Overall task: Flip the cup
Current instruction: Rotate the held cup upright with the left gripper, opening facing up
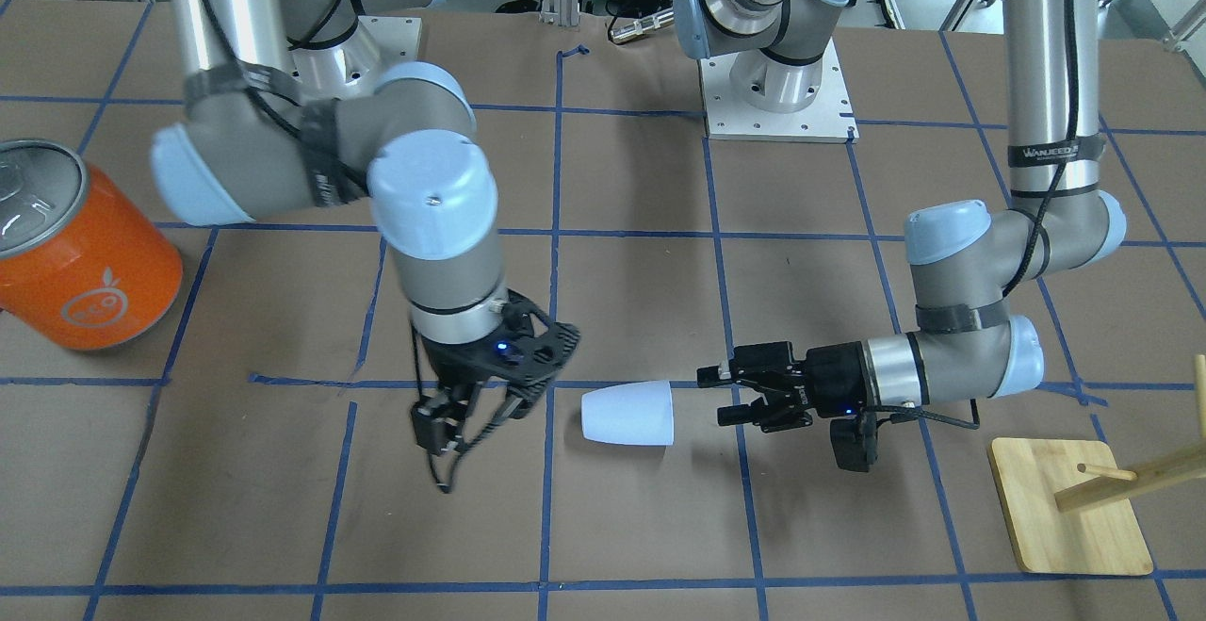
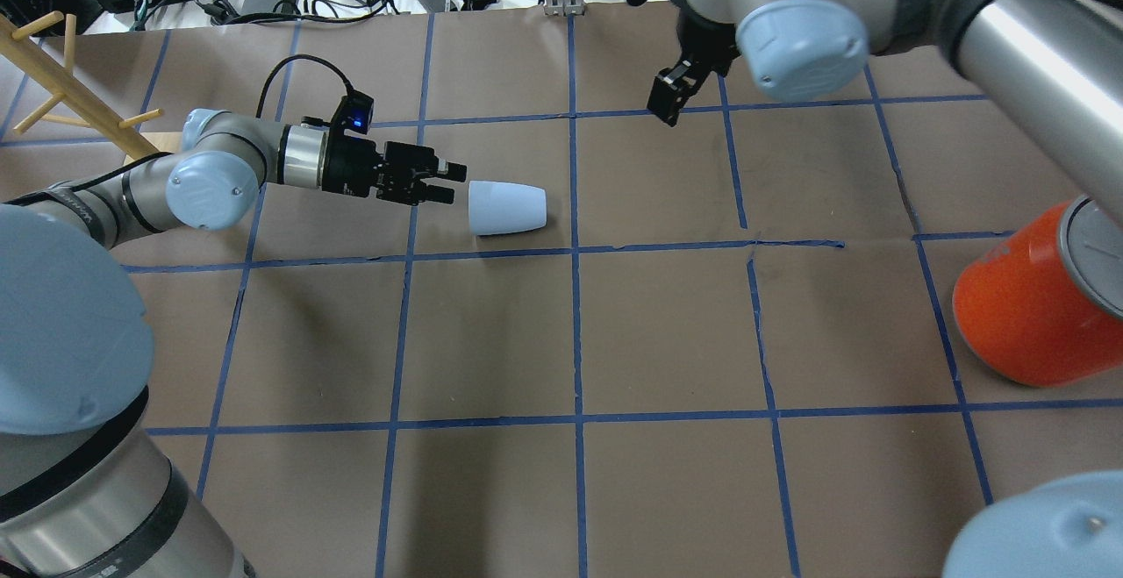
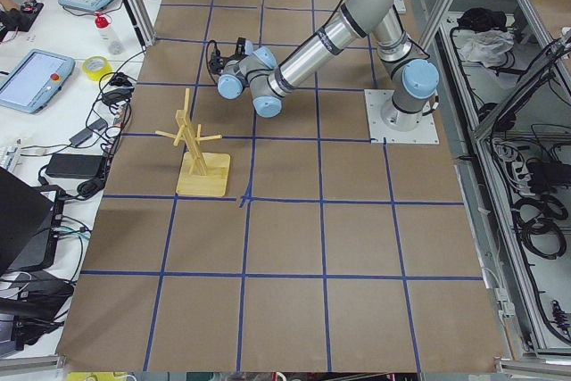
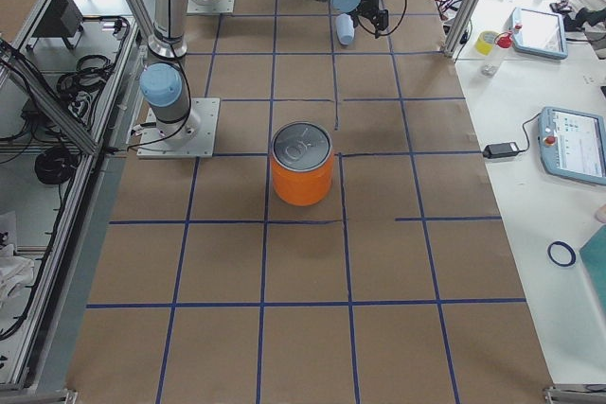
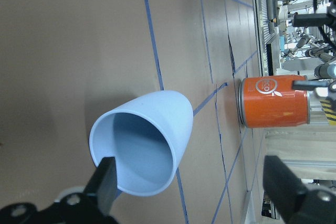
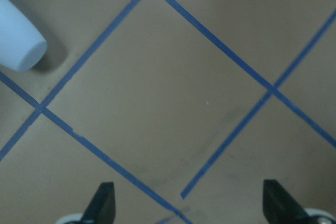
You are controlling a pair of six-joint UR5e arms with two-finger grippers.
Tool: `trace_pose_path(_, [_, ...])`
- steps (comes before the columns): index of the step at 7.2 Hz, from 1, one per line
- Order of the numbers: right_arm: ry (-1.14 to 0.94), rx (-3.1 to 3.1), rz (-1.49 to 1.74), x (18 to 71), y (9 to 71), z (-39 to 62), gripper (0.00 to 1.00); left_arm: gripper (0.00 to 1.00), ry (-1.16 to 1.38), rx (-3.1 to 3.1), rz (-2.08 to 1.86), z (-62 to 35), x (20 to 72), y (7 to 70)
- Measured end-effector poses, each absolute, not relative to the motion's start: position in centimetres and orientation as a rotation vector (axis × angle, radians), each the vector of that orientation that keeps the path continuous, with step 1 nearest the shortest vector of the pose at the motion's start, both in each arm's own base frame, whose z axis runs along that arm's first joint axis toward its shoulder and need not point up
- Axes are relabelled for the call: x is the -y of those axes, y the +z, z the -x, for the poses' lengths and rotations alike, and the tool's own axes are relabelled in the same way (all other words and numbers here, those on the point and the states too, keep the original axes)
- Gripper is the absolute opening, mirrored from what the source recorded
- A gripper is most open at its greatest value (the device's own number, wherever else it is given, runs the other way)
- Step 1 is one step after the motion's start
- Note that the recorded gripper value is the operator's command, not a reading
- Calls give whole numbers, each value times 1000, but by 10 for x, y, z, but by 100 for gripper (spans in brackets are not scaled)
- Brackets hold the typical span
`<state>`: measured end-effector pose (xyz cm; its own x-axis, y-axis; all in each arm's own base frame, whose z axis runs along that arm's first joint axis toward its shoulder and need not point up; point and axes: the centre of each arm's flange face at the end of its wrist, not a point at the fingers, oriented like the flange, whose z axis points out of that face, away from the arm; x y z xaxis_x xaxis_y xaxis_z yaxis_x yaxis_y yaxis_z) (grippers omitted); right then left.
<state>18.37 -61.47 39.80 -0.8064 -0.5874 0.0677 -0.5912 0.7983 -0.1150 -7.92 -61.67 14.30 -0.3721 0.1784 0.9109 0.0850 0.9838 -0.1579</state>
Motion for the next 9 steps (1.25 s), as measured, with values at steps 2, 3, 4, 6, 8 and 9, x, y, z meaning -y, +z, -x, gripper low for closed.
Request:
trace_pose_path(2, [116, 3059, -564, 598, 423, -128, 100, 19, 100, 1899, 161, 94, 619, 128])
trace_pose_path(3, [98, 3086, -343, 594, 428, -120, 100, 0, 102, 1878, 149, 99, 620, 124])
trace_pose_path(4, [94, 3096, -192, 593, 428, -118, 100, 0, 105, 1866, 141, 101, 620, 123])
trace_pose_path(6, [101, 3100, -83, 594, 428, -116, 100, 0, 105, 1862, 133, 103, 621, 126])
trace_pose_path(8, [119, 3109, -7, 589, 436, -117, 100, 0, 71, 1873, 71, 103, 623, 146])
trace_pose_path(9, [139, 3111, 9, 584, 446, -118, 100, 0, 49, 1893, 28, 102, 626, 161])
